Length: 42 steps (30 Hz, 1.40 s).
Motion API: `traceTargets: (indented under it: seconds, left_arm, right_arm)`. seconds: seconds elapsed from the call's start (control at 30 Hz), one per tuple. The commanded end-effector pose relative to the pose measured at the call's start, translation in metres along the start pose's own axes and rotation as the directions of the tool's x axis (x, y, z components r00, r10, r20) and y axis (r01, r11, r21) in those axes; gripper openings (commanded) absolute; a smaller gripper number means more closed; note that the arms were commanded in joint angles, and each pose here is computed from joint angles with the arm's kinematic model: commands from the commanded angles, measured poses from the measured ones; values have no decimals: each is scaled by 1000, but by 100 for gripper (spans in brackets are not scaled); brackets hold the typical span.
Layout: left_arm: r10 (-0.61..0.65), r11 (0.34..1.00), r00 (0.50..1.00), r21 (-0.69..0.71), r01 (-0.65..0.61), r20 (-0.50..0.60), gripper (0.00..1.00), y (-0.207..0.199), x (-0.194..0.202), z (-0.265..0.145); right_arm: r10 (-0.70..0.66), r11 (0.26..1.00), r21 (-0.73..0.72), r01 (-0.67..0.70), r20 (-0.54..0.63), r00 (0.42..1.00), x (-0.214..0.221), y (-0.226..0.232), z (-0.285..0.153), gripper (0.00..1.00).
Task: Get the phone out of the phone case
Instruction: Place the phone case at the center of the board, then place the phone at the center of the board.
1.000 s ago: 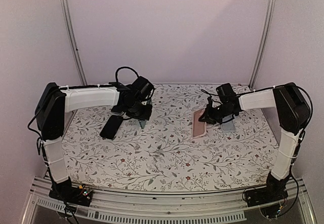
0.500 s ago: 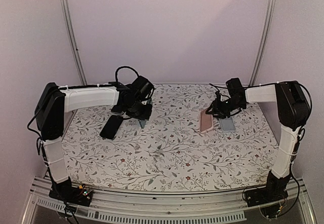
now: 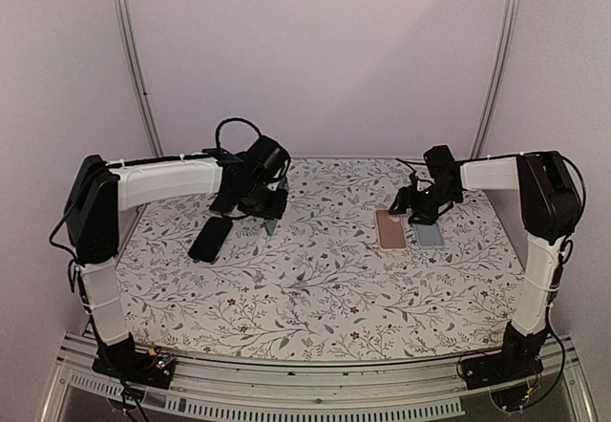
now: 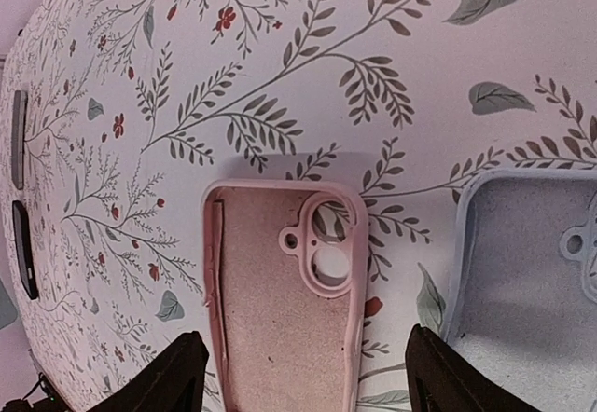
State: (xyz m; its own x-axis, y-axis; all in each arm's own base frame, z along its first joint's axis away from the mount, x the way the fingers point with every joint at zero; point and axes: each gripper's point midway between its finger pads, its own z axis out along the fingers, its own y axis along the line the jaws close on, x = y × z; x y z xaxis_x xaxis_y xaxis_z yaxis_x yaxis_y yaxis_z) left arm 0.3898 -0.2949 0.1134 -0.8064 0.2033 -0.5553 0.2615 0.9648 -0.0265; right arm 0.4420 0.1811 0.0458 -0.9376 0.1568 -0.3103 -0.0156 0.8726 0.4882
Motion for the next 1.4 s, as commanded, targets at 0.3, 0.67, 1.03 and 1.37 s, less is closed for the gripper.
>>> traceTargets:
  seconds: [0.3,0.67,1.03,1.37]
  left_arm:
    - [42,986,997,-163,-32,57,0,45,-56,12]
    - [147,919,989,-366,-145,-22,0,79,-82,50]
    - [215,829,970,-504,-241,-112,3,101,-85,82]
    - [225,784,959,-552,-284,-174,5,114,-74,97]
  right_arm:
    - [-76,996,-25,84,231,970,-19,44,-83,85]
    - [-126,939,-236,249,437,890,8,115,-167,96]
    - [-158,868,-309,390,573,805,27,154,-243,99]
    - [-164,843,-334,422,588,792,36,164,-259,99]
